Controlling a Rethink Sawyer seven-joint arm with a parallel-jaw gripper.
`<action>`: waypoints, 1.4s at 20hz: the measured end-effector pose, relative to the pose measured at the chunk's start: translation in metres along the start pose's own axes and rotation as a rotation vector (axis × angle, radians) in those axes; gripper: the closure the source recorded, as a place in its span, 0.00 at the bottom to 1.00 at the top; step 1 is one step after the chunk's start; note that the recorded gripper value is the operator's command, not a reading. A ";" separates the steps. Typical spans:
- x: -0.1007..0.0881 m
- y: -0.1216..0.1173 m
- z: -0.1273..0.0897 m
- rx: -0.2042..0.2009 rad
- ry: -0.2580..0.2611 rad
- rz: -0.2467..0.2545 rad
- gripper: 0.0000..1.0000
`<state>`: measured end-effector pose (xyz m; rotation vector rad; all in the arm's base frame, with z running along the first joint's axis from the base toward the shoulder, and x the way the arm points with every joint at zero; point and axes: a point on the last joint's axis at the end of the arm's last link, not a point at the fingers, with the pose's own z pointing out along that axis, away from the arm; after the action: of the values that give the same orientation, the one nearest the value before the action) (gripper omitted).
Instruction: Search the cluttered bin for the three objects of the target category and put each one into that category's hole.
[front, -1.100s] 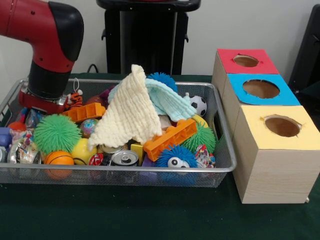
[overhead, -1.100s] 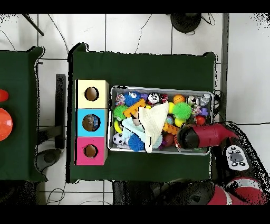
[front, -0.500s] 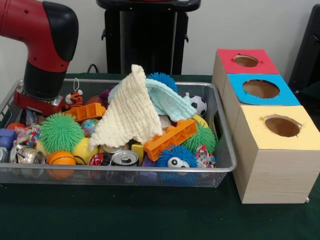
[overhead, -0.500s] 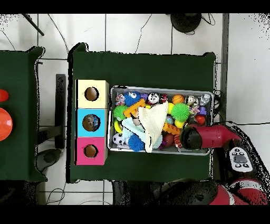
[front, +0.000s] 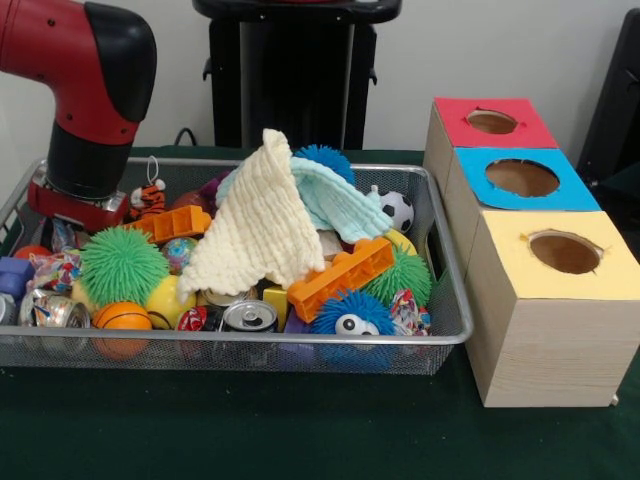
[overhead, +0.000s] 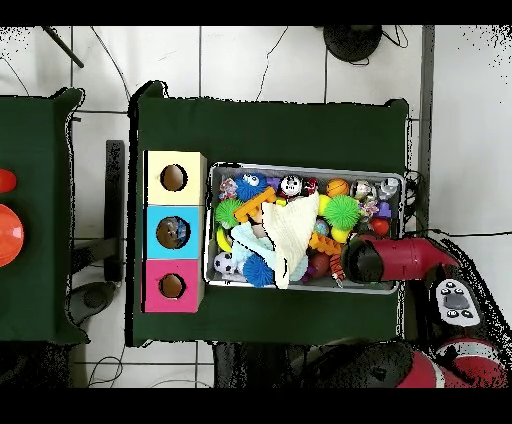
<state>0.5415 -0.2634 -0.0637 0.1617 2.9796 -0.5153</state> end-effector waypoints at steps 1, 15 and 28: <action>0.000 0.000 0.000 0.000 0.000 0.000 0.00; 0.004 0.001 0.000 0.008 -0.035 -0.016 0.00; 0.005 0.002 -0.001 -0.002 -0.042 0.015 0.00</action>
<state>0.5371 -0.2604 -0.0638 0.1708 2.9358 -0.5078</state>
